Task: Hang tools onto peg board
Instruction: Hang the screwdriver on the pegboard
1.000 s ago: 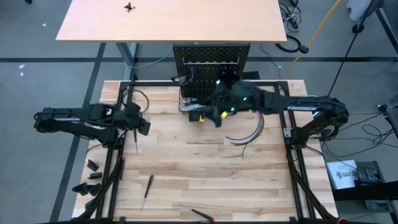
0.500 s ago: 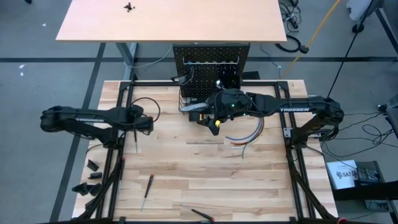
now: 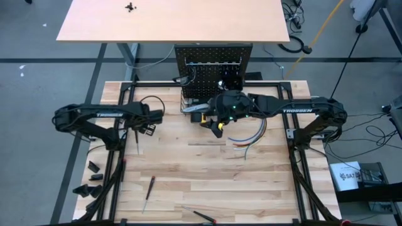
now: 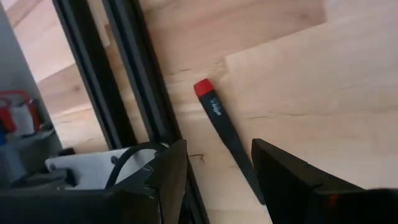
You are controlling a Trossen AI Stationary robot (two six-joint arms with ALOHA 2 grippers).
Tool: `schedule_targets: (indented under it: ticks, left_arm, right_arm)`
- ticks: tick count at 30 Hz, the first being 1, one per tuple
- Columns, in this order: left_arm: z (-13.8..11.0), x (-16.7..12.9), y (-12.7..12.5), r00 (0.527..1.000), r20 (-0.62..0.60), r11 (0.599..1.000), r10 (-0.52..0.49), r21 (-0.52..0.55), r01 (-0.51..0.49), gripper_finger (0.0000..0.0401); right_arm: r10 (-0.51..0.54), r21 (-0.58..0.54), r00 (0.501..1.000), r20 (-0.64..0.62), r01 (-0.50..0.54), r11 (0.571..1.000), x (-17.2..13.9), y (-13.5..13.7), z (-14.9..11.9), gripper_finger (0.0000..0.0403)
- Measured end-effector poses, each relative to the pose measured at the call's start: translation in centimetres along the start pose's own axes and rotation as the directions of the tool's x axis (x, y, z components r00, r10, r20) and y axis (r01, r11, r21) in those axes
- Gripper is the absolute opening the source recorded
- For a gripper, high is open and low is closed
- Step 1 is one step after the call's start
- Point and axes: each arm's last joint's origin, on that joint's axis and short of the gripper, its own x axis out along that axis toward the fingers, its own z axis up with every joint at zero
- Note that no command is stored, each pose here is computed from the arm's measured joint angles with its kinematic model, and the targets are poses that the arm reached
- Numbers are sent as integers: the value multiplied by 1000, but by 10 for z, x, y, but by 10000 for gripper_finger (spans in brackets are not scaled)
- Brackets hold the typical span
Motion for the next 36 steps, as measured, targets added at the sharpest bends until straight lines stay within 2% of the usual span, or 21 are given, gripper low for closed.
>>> schedule_targets:
  ticks: [2, 6, 11, 15, 21, 27, 30, 36]
  left_arm:
    - [4, 7, -3, 1000, -13, 1000, -14, -20, 13, 182]
    - [3, 30, -6, 995, 1, 994, -104, -37, 104, 182]
    - [-9, 50, 4, 996, -11, 985, -93, -149, 90, 181]
    - [-11, 46, 3, 991, 32, 982, -132, -131, 135, 173]
    - [-11, 53, 4, 987, -14, 975, -163, -154, 159, 161]
    - [-8, 55, 1, 978, 12, 976, -208, -66, 208, 155]
    - [-6, 52, -1, 975, 21, 975, -219, -29, 220, 133]
    - [-4, 51, -3, 969, 35, 969, -246, -7, 246, 52]
  right_arm:
    - [-7, 0, 1000, -20, 7, 1000, 0, -1, -2, 263]
    - [-21, 3, 998, -63, 21, 1000, 0, -2, -6, 263]
    - [-39, 3, 991, -131, 39, 999, -1, -2, -13, 263]
    - [-40, -16, 989, -143, 38, 999, -1, -2, -15, 263]
    - [-34, -39, 992, -121, 29, 999, 0, -1, -13, 263]
    - [-29, -58, 994, -107, 23, 998, 0, -1, -11, 263]
    - [-29, -58, 994, -107, 23, 998, 0, -1, -11, 263]
    - [-30, -53, 994, -109, 25, 998, 0, -1, -12, 263]
